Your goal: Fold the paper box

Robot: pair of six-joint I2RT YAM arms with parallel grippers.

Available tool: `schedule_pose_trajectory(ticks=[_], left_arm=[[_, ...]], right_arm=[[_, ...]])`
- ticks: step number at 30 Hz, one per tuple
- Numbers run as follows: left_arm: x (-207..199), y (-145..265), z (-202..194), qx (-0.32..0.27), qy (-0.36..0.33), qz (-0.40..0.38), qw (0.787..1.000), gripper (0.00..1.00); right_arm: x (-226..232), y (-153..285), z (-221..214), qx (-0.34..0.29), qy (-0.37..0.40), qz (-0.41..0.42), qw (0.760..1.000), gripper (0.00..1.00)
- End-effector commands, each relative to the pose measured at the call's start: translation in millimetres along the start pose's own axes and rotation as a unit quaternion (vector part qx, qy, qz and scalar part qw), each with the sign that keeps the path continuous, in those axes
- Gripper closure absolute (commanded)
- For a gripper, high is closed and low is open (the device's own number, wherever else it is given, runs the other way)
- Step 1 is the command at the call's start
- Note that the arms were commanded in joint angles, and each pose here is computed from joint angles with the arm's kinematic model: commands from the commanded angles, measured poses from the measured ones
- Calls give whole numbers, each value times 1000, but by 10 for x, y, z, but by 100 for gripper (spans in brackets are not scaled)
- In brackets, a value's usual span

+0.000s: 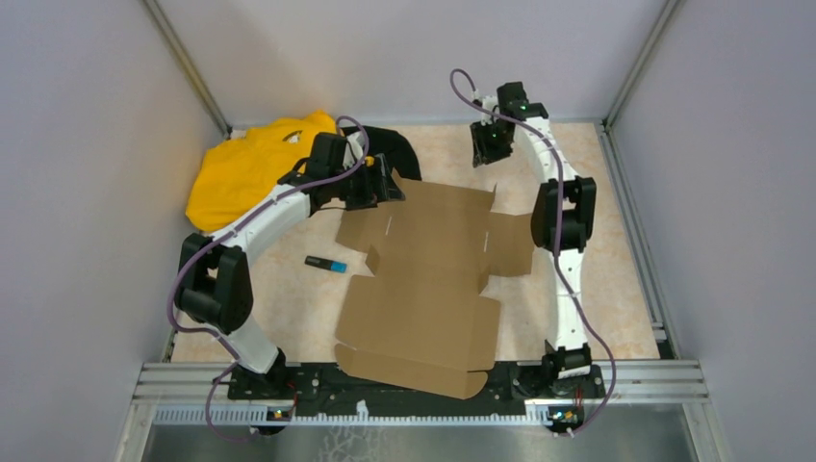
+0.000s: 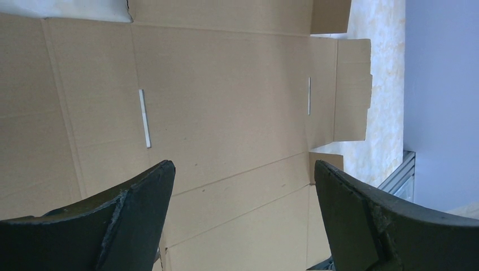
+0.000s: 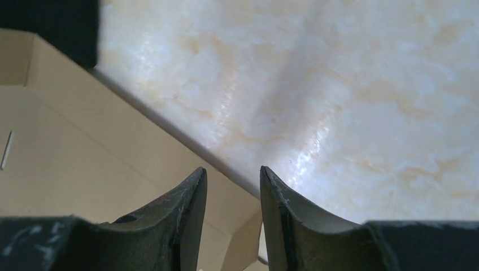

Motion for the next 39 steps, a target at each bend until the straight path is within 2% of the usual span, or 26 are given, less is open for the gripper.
schedule_pose_trajectory(ticks=[1,5,9,13,16,23,28,31,36,39], left_arm=[[46,-45,26,-14,-3,4,1000,1],[75,-57,-8,-10,-5,11,1000,1],[86,-56,-57,-4,-1,10,1000,1],[96,-48,-127,0,2,6,1000,1],[111,-48,-191,5,5,2,1000,1],[122,-33,-256,10,5,1,1000,1],[136,-23,-294,13,5,4,1000,1],[145,-28,-313,15,7,6,1000,1],[158,-44,-324,18,9,8,1000,1],[157,-45,-308,16,8,10,1000,1]], right_arm=[[141,514,58,-36,-94,-136,986,60],[242,607,-94,-17,-140,-193,971,60],[335,630,-290,8,-152,-211,966,57],[411,622,-439,14,-162,-218,962,38],[426,583,-527,17,-170,-226,959,38],[432,474,-552,-18,-211,-215,953,51],[376,416,-467,-47,-239,-204,948,53],[338,367,-427,-53,-250,-197,947,58],[266,246,-405,-47,-258,-190,946,73],[227,174,-429,-37,-256,-189,947,87]])
Point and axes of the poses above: each gripper's point midway between its finger pads, its own y axis back along the fingers, its own x axis along the line the jaws close on, z = x × y, the point moved 9 cm from there along y, back along the fingers, and after that the axes turned 11 degrees about -y, right-handed, at the moved point
